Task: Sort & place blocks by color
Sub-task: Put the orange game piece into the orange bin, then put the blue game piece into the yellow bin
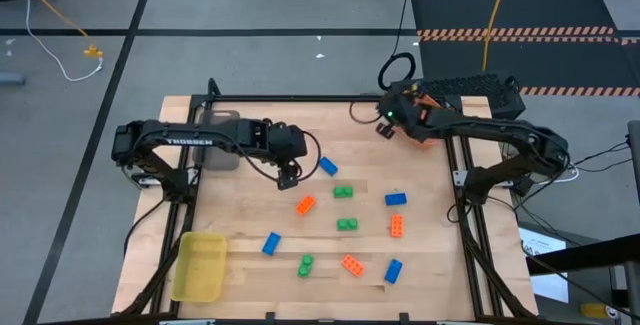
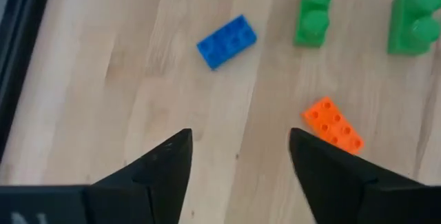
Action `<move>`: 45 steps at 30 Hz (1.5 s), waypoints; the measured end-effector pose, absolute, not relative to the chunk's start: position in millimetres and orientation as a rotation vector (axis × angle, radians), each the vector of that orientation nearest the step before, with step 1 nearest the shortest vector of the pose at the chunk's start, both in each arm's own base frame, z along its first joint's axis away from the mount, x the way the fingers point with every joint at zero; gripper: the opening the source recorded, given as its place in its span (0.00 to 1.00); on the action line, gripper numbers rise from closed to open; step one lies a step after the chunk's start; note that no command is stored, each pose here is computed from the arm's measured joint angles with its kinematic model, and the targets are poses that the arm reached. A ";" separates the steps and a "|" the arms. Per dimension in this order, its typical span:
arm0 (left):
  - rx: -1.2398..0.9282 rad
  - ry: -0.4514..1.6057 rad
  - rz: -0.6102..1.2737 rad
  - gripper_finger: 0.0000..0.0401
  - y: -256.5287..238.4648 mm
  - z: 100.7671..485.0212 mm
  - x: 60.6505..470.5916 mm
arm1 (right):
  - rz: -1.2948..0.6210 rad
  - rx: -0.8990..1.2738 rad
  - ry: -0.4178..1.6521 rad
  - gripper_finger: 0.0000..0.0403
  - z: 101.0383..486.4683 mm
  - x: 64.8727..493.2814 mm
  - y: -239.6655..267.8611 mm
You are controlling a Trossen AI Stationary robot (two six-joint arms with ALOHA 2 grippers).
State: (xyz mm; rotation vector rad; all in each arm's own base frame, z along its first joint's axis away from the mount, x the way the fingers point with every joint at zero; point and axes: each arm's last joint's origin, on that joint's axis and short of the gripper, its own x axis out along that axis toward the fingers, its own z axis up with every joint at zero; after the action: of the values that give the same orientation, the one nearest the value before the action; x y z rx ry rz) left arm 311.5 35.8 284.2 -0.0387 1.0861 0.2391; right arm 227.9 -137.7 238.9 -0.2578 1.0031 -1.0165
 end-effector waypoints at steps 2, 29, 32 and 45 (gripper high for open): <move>-0.018 1.066 0.228 0.57 33.4 285.2 313.7 | -1.056 -0.220 1.006 0.21 239.9 217.7 -141.9; 0.166 0.909 0.135 0.56 32.3 294.1 328.5 | -1.268 0.042 1.051 0.64 215.9 174.1 -154.9; 0.158 0.900 0.151 0.56 38.4 288.0 335.7 | -1.174 0.098 1.010 0.66 215.5 179.3 -153.9; 0.306 1.037 0.069 0.56 52.3 223.0 372.1 | -0.610 0.130 0.842 0.65 220.9 225.4 -108.4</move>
State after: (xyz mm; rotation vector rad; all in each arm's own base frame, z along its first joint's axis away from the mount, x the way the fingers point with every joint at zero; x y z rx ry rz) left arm 372.1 52.3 223.0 0.3056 1.0372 0.0690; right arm 225.4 -108.4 220.9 0.1297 0.8419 -0.6100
